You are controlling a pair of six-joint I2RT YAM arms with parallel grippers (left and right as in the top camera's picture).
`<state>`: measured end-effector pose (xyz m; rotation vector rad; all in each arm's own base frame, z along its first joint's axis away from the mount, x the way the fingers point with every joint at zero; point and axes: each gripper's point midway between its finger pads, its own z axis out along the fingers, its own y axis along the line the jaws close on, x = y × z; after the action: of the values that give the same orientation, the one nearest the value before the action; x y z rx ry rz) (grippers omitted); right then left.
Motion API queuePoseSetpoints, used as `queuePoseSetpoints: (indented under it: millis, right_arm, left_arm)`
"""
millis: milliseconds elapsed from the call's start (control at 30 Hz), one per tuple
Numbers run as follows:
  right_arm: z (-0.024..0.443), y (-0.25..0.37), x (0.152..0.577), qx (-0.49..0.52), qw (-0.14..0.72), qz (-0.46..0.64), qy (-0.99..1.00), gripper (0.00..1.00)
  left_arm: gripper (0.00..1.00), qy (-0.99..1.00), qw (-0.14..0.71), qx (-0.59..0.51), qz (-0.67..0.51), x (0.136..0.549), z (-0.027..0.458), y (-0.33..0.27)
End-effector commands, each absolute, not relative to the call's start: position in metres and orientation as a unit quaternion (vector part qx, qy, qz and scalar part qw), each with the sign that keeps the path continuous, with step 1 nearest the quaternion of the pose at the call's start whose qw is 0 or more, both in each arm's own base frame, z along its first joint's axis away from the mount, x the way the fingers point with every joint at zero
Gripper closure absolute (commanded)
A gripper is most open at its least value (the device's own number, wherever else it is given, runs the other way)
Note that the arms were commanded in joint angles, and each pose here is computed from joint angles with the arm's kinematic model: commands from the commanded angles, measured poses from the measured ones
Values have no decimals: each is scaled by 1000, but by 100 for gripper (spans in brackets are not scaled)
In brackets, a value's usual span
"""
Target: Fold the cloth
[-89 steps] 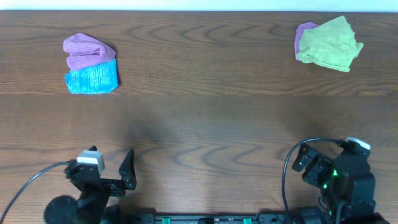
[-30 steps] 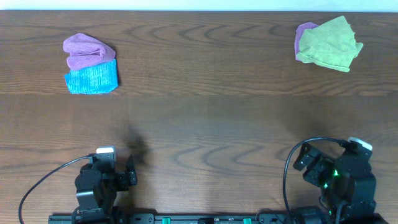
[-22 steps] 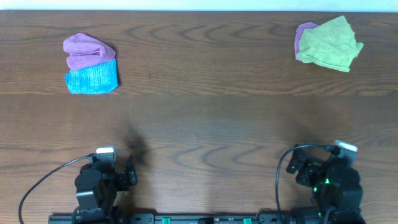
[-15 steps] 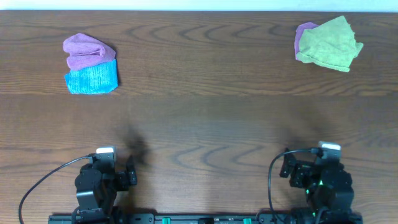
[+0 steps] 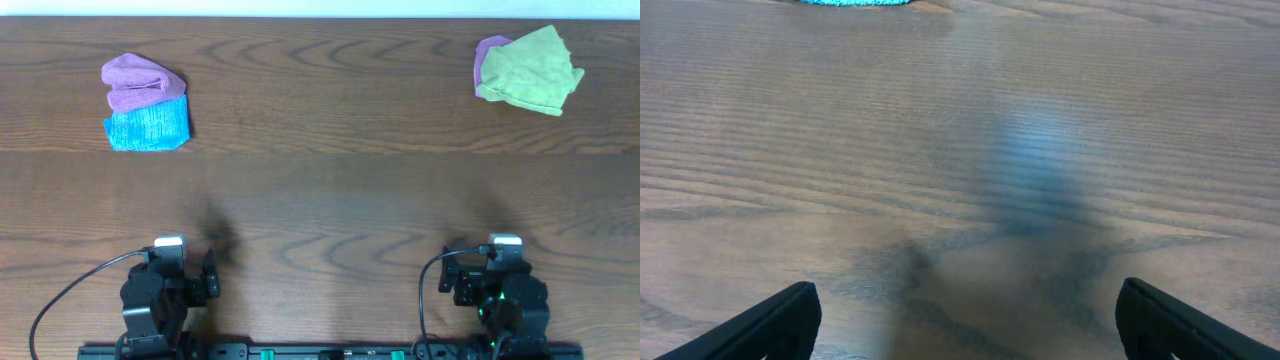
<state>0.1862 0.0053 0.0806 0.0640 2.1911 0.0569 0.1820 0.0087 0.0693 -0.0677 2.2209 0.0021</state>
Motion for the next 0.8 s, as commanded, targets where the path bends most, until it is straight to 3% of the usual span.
queuePoseSetpoints:
  millis: [0, 767]
  right_arm:
    - [71, 7, 186, 17, 453, 25, 891, 1]
    - [71, 6, 186, -21, 455, 3, 890, 1]
  left_arm:
    - [5, 901, 434, -24, 4, 180, 60, 9]
    - [4, 901, 434, -24, 4, 180, 60, 9]
